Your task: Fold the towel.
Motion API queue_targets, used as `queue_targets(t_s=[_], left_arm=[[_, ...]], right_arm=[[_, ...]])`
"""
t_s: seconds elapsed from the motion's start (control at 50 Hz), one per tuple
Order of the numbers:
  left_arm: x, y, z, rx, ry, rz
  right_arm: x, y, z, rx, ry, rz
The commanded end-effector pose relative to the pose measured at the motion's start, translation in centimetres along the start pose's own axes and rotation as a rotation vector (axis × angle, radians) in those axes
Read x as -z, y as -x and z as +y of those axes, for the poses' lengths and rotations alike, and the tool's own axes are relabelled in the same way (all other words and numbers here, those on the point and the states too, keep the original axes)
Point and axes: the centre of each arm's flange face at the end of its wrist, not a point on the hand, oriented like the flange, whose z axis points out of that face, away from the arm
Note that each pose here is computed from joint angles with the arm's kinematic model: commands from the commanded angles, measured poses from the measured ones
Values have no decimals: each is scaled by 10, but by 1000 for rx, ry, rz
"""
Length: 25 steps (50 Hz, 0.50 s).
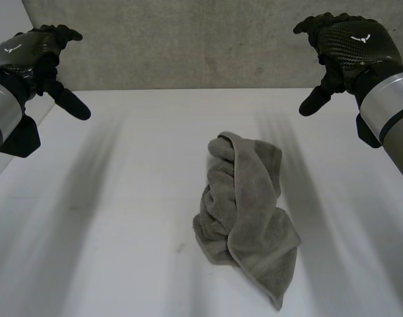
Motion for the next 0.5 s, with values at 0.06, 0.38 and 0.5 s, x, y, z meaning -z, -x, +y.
queue_targets(t_s=[0.06, 0.38, 0.5], left_arm=[[2, -4, 13, -1, 41, 15], [-18, -83, 86, -89, 43, 390], [-33, -120, 123, -232, 12, 608]], right_arm=[[1, 3, -2, 18, 1, -31], [32, -5, 66, 134, 363, -42], [52, -1, 100, 85, 487, -58]])
